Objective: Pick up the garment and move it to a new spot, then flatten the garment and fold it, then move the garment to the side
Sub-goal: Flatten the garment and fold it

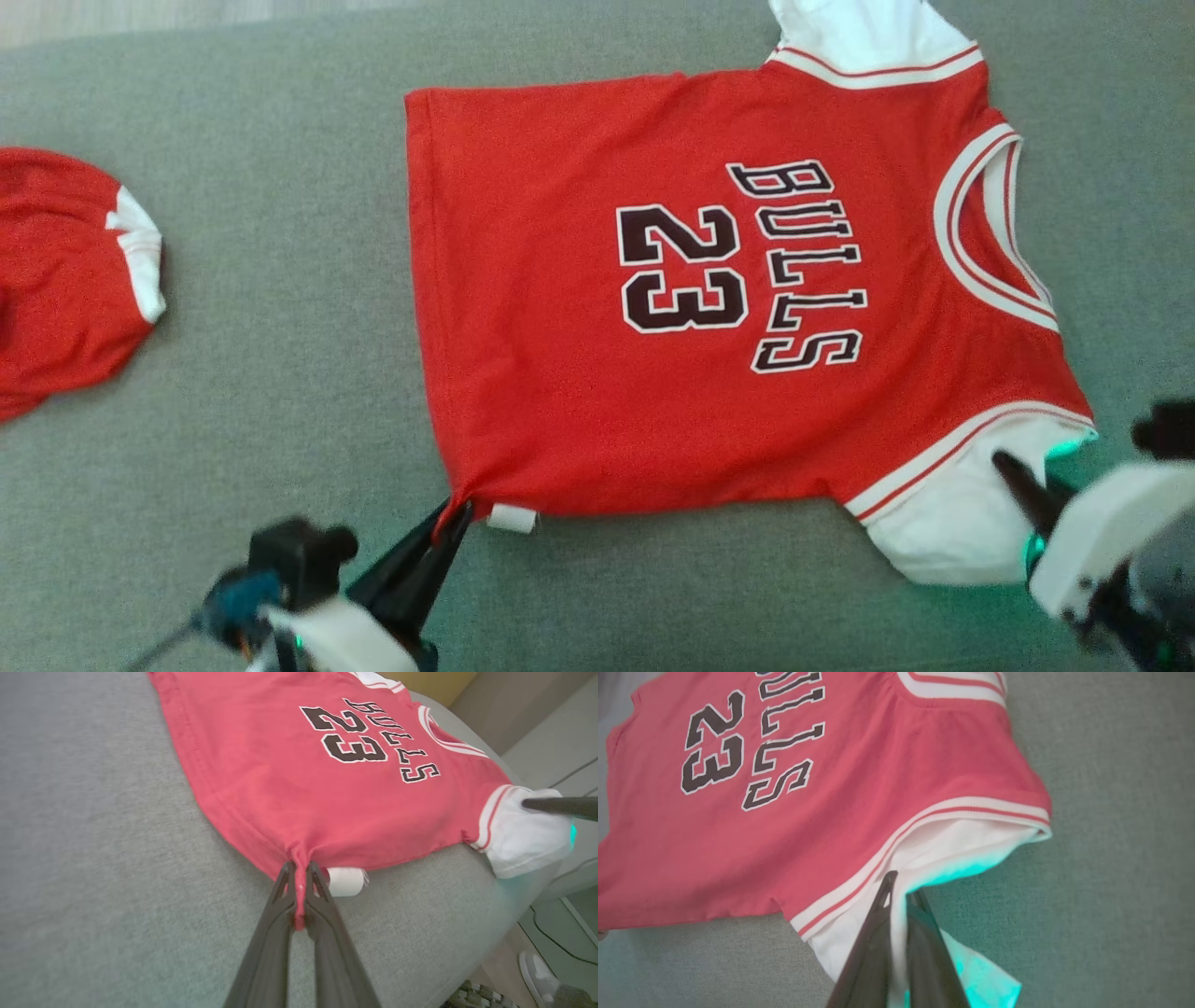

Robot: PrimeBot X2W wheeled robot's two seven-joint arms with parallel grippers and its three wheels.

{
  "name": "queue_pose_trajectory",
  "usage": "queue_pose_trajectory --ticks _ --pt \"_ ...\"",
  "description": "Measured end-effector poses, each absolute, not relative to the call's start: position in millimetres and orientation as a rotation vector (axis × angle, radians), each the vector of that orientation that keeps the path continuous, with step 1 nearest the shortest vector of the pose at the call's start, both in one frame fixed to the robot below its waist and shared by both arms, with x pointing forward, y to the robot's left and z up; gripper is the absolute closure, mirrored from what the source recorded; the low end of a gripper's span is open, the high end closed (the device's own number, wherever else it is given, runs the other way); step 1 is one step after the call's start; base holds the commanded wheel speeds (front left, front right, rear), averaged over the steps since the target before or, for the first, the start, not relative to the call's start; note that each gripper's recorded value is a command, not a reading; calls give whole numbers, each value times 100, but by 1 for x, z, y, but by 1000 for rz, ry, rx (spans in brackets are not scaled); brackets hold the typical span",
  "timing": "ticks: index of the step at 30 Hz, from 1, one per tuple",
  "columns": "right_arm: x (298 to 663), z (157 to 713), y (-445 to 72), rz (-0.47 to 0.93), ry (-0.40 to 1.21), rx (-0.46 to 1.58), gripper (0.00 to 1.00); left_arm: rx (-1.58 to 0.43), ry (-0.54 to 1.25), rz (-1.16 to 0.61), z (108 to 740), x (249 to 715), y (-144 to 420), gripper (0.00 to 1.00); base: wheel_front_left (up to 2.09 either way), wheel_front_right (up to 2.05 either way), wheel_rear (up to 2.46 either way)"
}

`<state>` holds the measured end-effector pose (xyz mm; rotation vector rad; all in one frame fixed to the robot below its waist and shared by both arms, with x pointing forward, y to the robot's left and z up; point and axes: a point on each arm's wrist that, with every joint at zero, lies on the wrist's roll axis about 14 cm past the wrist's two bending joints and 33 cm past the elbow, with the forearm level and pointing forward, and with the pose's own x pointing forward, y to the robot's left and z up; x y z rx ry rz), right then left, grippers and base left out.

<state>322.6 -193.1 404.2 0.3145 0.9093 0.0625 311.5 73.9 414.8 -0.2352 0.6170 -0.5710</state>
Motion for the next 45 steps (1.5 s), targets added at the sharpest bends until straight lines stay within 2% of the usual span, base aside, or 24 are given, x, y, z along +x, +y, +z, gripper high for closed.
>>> queue_pose_trajectory --ticks 7,14,22,28,35,36,37,38,39,40,45 --pt "365 415 -187 174 1010 212 100 -200 763 -727 425 337 67 100 0 0 0" --pt "389 415 -184 225 1089 187 100 -203 879 -775 429 361 70 100 0 0 0" --pt "429 423 -183 234 1063 181 100 -233 925 -735 426 392 80 100 0 0 0" --pt "436 406 -189 199 1109 173 100 -237 960 -688 415 402 91 100 0 0 0" --pt "450 401 -195 167 1088 168 100 -231 952 -664 415 413 97 100 0 0 0" --pt "450 401 -195 164 1083 169 82 -229 954 -658 414 414 98 100 0 0 0" --pt "450 400 -195 163 1082 169 42 -228 954 -655 414 414 98 93 0 0 0" --pt "451 401 -194 166 1076 164 0 -229 956 -653 413 414 98 68 0 0 0" --pt "451 401 -194 168 1069 160 0 -230 954 -651 414 414 98 26 0 0 0" --pt "452 404 -195 166 1053 161 0 -231 950 -651 415 414 98 0 0 0 0" --pt "455 424 -202 147 952 161 0 -269 851 -619 432 419 99 0 0 0 0"
